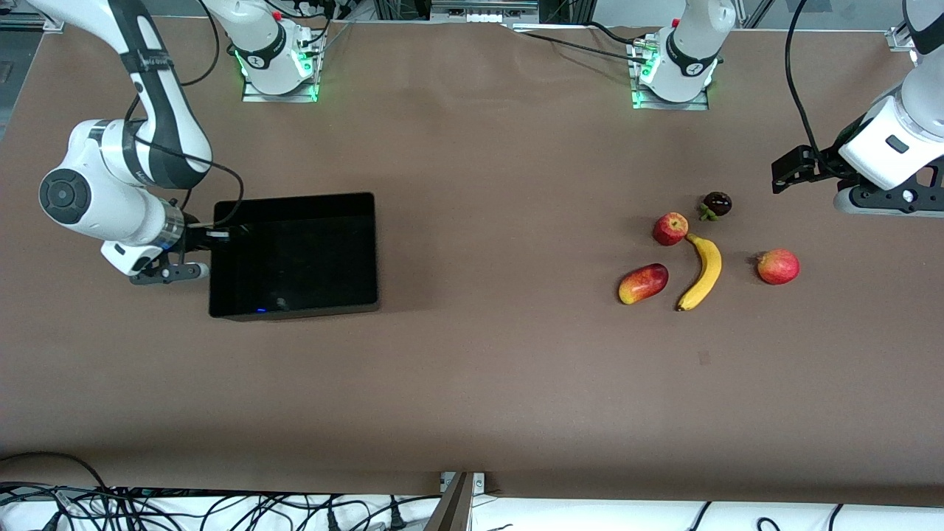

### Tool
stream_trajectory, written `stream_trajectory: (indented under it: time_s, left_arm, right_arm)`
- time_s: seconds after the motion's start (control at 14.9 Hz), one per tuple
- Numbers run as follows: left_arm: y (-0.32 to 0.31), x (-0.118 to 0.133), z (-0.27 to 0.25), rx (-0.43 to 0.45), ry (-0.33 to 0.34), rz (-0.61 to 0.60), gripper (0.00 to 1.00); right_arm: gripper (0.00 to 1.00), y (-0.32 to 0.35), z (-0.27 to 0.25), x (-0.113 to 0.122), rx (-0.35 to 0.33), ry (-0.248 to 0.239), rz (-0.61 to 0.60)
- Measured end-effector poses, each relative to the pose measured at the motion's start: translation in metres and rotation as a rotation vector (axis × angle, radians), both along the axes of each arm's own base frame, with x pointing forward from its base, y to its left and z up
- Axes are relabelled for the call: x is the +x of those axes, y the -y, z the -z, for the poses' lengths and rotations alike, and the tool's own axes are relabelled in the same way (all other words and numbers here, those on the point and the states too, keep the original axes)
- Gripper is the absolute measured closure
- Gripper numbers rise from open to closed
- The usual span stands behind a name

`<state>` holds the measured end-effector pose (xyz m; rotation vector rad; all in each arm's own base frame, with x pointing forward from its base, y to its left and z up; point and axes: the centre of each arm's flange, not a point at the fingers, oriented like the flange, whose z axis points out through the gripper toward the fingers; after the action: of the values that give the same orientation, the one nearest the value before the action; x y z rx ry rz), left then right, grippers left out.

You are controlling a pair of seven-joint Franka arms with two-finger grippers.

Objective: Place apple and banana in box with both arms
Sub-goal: 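Slide the box toward the fruit while the left gripper reaches the apple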

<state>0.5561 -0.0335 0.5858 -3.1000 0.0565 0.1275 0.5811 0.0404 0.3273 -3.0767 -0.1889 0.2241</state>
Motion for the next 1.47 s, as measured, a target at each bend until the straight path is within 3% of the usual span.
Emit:
stream_trajectory:
  time_s: [0.27,0.54,0.8,1.0,1.21,1.47]
  left_arm:
    - [0.001,0.000,0.000,0.000,0.000,0.002,0.00]
    - [0.008,-0.001,0.004,0.001,-0.021,0.014,0.00]
    - [0.021,-0.004,0.062,0.017,-0.240,0.036,0.00]
    - [0.035,0.006,0.111,0.024,-0.323,0.060,0.00]
    - [0.038,0.012,0.157,0.020,-0.306,0.068,0.00]
    - [0.039,0.002,0.209,0.013,-0.255,0.076,0.00]
  right_arm:
    - [0.95,-0.124,-0.051,0.008,0.008,-0.002,0.018]
    - [0.95,-0.254,-0.031,-0.009,0.072,-0.057,0.045]
    - [0.95,-0.349,0.022,-0.030,0.085,-0.013,0.072]
    - [0.95,-0.398,0.057,-0.051,0.100,0.020,0.088]
    - [0.95,-0.422,0.072,-0.056,0.104,0.026,0.096]
    - [0.95,-0.429,0.081,-0.054,0.109,0.039,0.095]
